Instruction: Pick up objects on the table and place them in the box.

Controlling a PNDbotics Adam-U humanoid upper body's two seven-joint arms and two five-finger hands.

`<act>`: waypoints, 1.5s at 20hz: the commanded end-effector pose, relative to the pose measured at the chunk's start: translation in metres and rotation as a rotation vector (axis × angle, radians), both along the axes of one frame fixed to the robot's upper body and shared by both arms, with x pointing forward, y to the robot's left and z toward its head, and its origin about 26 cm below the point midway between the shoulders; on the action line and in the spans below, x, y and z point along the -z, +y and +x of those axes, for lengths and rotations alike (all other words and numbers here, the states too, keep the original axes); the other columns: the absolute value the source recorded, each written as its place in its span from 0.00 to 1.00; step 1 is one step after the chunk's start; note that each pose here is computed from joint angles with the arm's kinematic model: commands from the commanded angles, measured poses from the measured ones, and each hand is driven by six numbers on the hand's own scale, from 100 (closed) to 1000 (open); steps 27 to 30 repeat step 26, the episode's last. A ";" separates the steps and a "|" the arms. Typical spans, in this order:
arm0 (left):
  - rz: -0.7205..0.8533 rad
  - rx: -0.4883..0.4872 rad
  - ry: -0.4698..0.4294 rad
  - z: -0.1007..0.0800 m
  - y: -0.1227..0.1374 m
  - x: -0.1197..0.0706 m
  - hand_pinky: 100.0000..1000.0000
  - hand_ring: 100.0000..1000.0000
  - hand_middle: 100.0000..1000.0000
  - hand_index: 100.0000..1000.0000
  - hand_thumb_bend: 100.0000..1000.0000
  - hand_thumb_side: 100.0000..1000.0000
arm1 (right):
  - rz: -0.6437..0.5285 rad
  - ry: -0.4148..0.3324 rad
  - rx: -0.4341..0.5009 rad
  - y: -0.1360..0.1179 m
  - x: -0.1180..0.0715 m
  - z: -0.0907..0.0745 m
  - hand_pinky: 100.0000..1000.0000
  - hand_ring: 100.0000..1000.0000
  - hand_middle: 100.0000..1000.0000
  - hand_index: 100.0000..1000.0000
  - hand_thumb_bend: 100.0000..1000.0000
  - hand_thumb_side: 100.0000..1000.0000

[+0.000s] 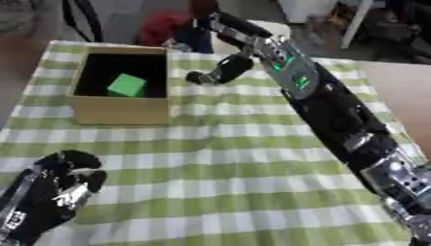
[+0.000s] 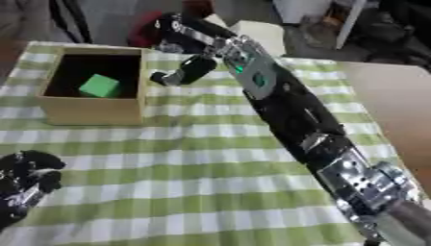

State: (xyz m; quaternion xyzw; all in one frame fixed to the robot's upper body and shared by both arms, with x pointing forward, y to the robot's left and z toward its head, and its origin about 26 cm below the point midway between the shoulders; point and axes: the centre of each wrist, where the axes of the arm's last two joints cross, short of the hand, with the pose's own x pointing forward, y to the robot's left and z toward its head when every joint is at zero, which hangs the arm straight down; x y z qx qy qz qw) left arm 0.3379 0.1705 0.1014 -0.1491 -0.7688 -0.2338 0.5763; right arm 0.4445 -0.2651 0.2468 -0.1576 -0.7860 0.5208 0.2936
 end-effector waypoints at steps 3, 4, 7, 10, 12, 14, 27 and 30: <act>-0.005 -0.053 -0.013 0.000 0.010 -0.001 0.48 0.68 0.56 0.60 0.43 0.19 | 0.112 -0.025 0.023 -0.022 -0.014 -0.026 0.78 0.69 0.67 0.83 0.28 0.11; -0.008 -0.067 -0.012 0.000 0.013 -0.001 0.48 0.68 0.56 0.60 0.43 0.19 | 0.136 -0.022 0.028 -0.025 -0.012 -0.031 0.77 0.69 0.67 0.83 0.27 0.10; -0.019 -0.107 -0.011 0.000 0.019 0.001 0.48 0.68 0.56 0.60 0.43 0.19 | 0.188 -0.014 0.039 -0.033 -0.008 -0.047 0.77 0.69 0.66 0.82 0.26 0.10; -0.026 -0.137 -0.010 -0.001 0.023 0.002 0.48 0.68 0.56 0.60 0.44 0.19 | 0.220 -0.013 0.050 -0.039 -0.003 -0.062 0.77 0.68 0.66 0.82 0.25 0.09; -0.029 -0.156 -0.008 -0.001 0.027 0.002 0.48 0.68 0.56 0.60 0.44 0.19 | 0.239 -0.013 0.055 -0.042 0.001 -0.072 0.77 0.68 0.66 0.82 0.25 0.09; -0.033 -0.171 -0.006 -0.002 0.029 0.003 0.48 0.69 0.56 0.60 0.44 0.19 | 0.246 -0.013 0.053 -0.043 0.004 -0.081 0.77 0.68 0.66 0.82 0.25 0.09; -0.042 -0.198 0.006 -0.004 0.034 0.008 0.49 0.69 0.57 0.61 0.44 0.20 | 0.260 0.023 0.051 -0.043 0.028 -0.113 0.77 0.68 0.65 0.82 0.23 0.12; -0.042 -0.198 0.006 -0.004 0.034 0.008 0.49 0.69 0.57 0.61 0.44 0.20 | 0.260 0.023 0.051 -0.043 0.028 -0.113 0.77 0.68 0.65 0.82 0.23 0.12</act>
